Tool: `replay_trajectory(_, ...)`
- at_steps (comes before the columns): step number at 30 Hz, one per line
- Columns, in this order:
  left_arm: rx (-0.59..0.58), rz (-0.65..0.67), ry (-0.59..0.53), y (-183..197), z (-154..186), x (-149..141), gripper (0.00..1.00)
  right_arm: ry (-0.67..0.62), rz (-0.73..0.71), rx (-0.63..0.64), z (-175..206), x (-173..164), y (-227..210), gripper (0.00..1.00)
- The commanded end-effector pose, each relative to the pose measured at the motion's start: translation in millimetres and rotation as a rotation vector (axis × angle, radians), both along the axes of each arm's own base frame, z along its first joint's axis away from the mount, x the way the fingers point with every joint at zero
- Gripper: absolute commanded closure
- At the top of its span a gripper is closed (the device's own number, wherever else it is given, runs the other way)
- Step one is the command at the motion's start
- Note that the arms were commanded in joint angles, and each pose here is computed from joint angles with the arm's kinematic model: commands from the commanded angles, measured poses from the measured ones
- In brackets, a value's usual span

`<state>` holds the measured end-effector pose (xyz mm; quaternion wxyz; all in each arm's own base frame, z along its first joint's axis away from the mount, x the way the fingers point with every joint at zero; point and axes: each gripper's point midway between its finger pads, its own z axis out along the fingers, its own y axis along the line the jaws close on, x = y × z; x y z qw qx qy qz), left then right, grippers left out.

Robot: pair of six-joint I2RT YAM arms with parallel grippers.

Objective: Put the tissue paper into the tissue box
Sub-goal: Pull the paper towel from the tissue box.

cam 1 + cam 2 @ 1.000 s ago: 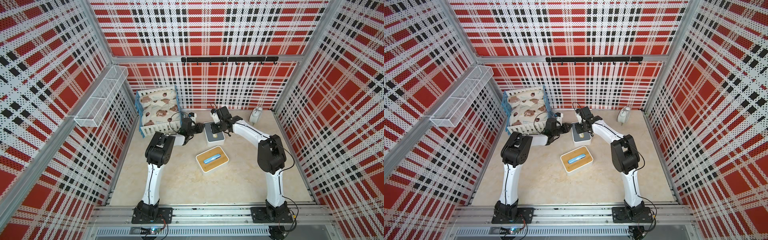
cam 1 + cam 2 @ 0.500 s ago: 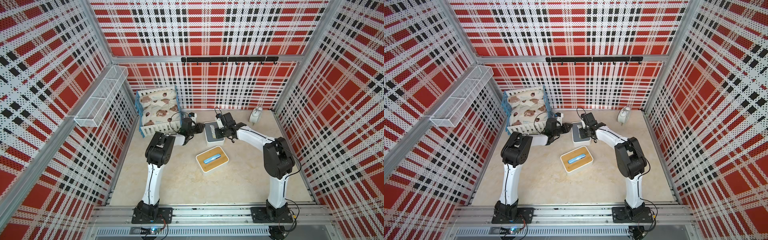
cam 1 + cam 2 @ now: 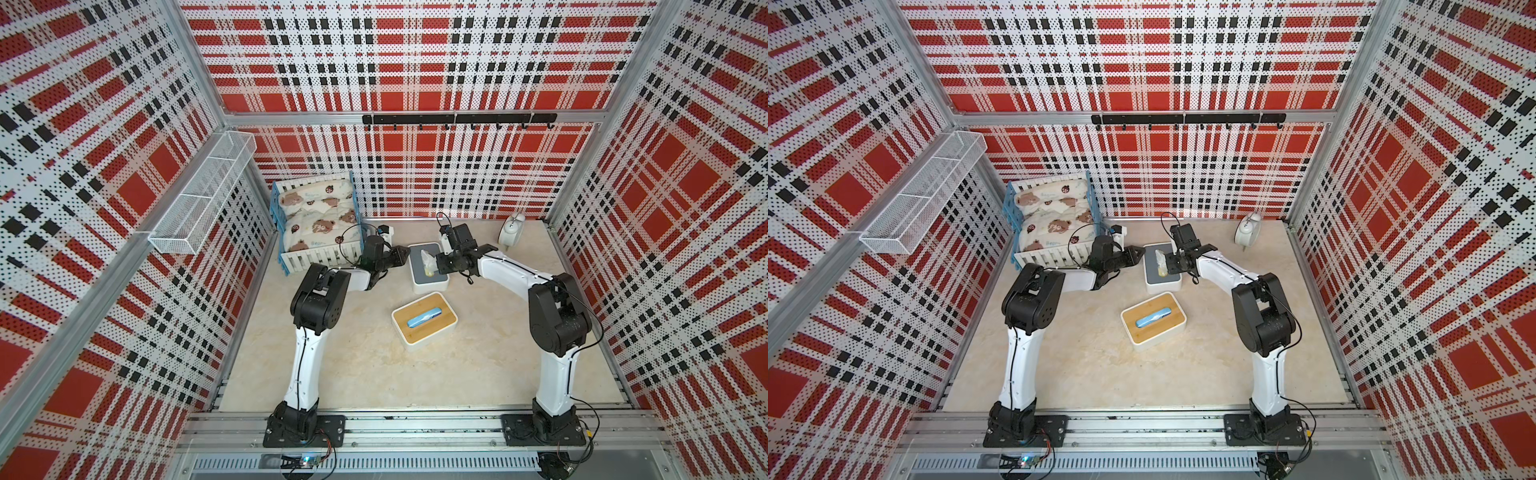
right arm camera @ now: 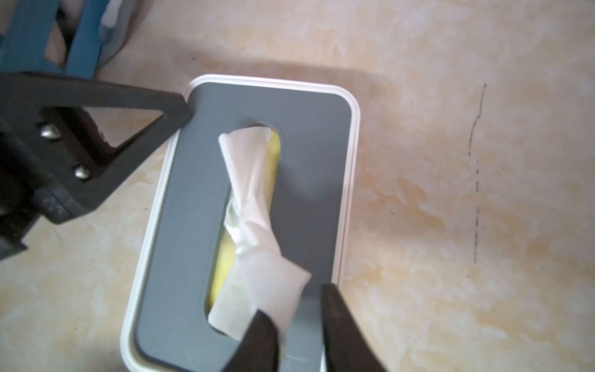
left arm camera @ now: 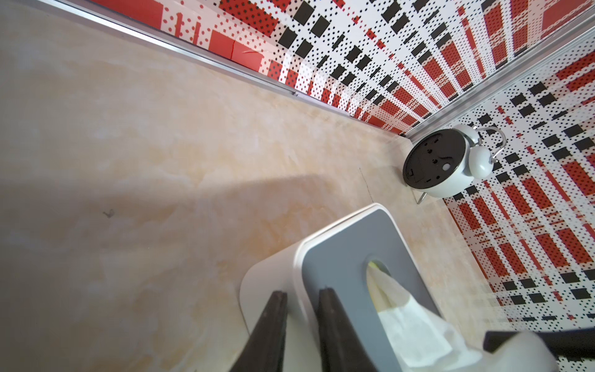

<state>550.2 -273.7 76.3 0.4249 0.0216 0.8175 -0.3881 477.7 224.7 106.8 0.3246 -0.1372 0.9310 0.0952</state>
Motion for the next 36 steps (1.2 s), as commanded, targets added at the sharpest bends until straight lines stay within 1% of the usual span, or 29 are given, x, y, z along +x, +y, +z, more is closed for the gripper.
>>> replay_trajectory(1, 0.028, -0.011, 0.017, -5.0, -12.2, -1.2, 0.76, -0.070, 0.010, 0.008, 42.9, 0.0, -1.2, 0.53)
replay_trajectory(3, 0.028, -0.011, 0.017, -4.9, -12.3, -1.2, 0.76, -0.093, 0.032, 0.007, 57.5, -4.6, 4.4, 0.47)
replay_trajectory(5, 0.028, -0.014, 0.015, -6.1, -11.6, -1.4, 0.76, -0.123, 0.068, 0.005, 75.9, -10.8, 15.4, 0.46)
replay_trajectory(6, 0.028, -0.014, 0.014, -6.1, -11.3, -1.3, 0.76, -0.133, 0.091, 0.011, 84.1, -14.0, 22.4, 0.48)
replay_trajectory(8, 0.028, -0.014, 0.013, -6.2, -10.7, -1.4, 0.76, -0.135, 0.159, 0.049, 100.3, -22.2, 43.0, 0.56)
replay_trajectory(9, 0.029, -0.012, 0.013, -5.9, -10.7, -1.1, 0.76, -0.134, 0.186, 0.071, 106.3, -24.6, 51.7, 0.61)
replay_trajectory(10, 0.029, -0.013, 0.013, -6.1, -10.9, -1.3, 0.76, -0.122, 0.213, 0.093, 108.7, -27.5, 60.3, 0.67)
replay_trajectory(12, 0.029, -0.013, 0.014, -5.7, -11.1, -1.8, 0.76, -0.103, 0.241, 0.119, 109.2, -28.0, 70.5, 0.76)
replay_trajectory(14, 0.030, -0.010, 0.014, -4.6, -10.6, -1.9, 0.76, -0.079, 0.252, 0.118, 100.1, -25.9, 75.1, 0.87)
replay_trajectory(16, 0.030, -0.008, 0.014, -4.0, -10.6, -1.9, 0.76, -0.038, 0.258, 0.099, 83.6, -23.5, 76.9, 0.95)
replay_trajectory(18, 0.032, -0.005, 0.013, -2.8, -10.4, -1.8, 0.76, 0.013, 0.268, 0.077, 63.3, -22.6, 79.6, 0.99)
replay_trajectory(22, 0.032, -0.001, 0.013, -1.3, -9.9, -0.9, 0.76, 0.076, 0.259, 0.032, 28.3, -15.6, 80.1, 1.00)
replay_trajectory(25, 0.032, -0.003, 0.012, -1.8, -9.8, -1.2, 0.76, 0.080, 0.229, -0.018, 12.7, -5.6, 75.1, 1.00)
replay_trajectory(31, 0.031, -0.003, 0.013, -1.3, -10.2, -0.8, 0.76, 0.051, 0.150, -0.081, 0.4, 20.4, 57.1, 1.00)
replay_trajectory(36, 0.031, -0.003, 0.013, -1.5, -10.7, -0.2, 0.76, 0.049, 0.092, -0.148, -14.5, 35.2, 39.3, 1.00)
